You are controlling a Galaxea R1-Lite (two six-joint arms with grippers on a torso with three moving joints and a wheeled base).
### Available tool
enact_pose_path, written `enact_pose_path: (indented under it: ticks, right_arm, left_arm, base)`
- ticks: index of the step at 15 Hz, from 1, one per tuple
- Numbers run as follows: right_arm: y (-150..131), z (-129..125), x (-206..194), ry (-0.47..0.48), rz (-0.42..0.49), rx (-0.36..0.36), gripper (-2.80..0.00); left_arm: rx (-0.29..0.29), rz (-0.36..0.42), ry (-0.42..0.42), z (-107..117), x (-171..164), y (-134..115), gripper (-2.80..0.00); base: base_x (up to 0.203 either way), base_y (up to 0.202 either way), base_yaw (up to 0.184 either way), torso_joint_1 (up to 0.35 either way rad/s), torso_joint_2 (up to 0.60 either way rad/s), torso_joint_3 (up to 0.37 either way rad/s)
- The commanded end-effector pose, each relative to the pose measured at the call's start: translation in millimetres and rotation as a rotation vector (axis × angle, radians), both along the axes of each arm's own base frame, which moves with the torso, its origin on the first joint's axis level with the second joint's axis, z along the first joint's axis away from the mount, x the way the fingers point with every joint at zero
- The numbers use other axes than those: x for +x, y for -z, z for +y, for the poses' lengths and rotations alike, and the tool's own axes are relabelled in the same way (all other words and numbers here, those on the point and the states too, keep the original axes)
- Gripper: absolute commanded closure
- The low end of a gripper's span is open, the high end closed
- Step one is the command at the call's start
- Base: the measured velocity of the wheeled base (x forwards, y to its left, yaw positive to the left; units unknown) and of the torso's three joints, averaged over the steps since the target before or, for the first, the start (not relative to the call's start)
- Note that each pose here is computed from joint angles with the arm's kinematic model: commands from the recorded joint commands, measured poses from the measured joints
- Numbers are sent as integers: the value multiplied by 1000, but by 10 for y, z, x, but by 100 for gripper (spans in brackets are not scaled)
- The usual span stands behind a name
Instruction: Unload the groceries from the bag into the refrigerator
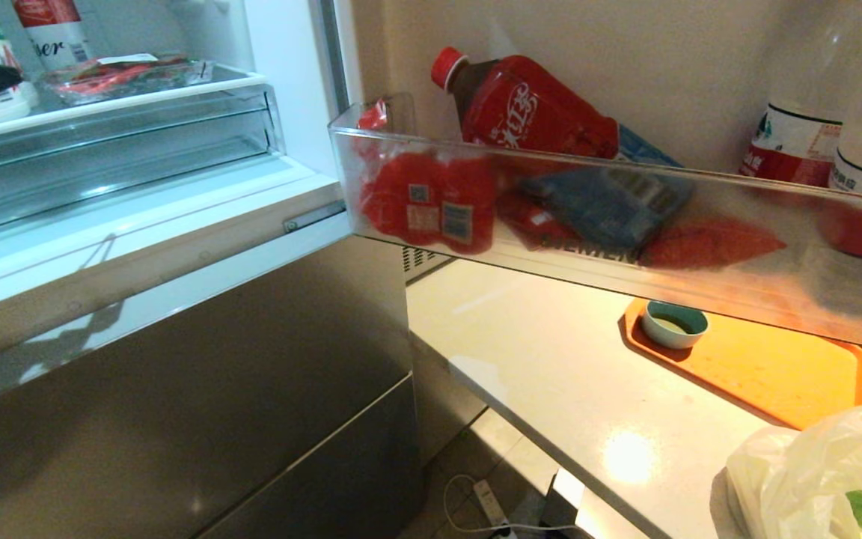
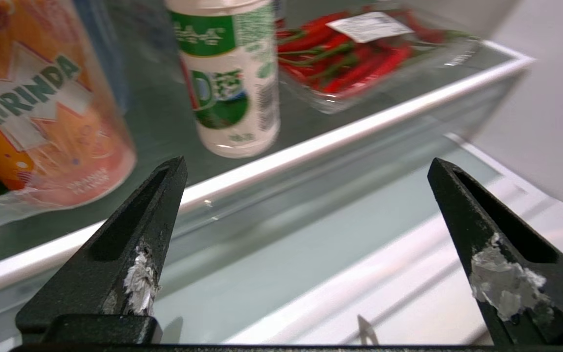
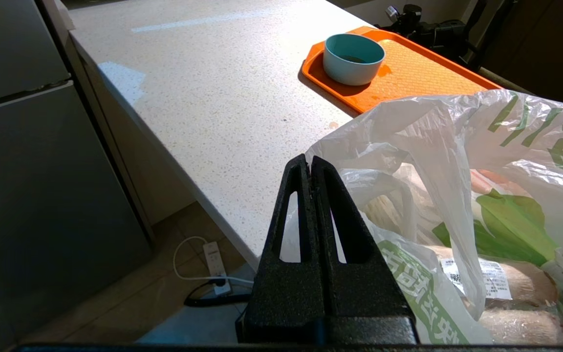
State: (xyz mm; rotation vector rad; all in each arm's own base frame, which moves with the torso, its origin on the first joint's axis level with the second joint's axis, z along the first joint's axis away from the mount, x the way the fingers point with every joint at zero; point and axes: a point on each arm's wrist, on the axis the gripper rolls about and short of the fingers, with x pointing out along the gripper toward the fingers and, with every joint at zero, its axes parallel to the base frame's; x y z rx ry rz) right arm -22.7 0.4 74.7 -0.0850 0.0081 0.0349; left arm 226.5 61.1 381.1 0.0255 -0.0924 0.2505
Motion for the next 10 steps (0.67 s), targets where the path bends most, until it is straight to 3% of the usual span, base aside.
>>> enact_pose_path:
  ticks: [1,2,6,8,10]
  right_arm:
    - [0,0,0,-1,0,-1,0]
    - [0,0,0,1,0,-1,0]
    - [0,0,0,-2,0,-1,0]
    - [0,0,0,-1,0,-1,0]
    - [0,0,0,-1,0,-2,0]
  left_arm:
    - [9,-21,32,-56,-182,-30,-280]
    - [13,-23,36,-73,-239,-25,0]
    - [24,-44,94,-205,-594,-11,0]
    - [42,-55,199,-308,-841,40,0]
    - [76,-79,370,-450,-1166,105,0]
  base:
    - [0,0,0,0,0,0]
    - [0,0,0,0,0,0]
    - [0,0,0,0,0,0]
    - [0,0,0,0,0,0]
    - [0,0,0,0,0,0]
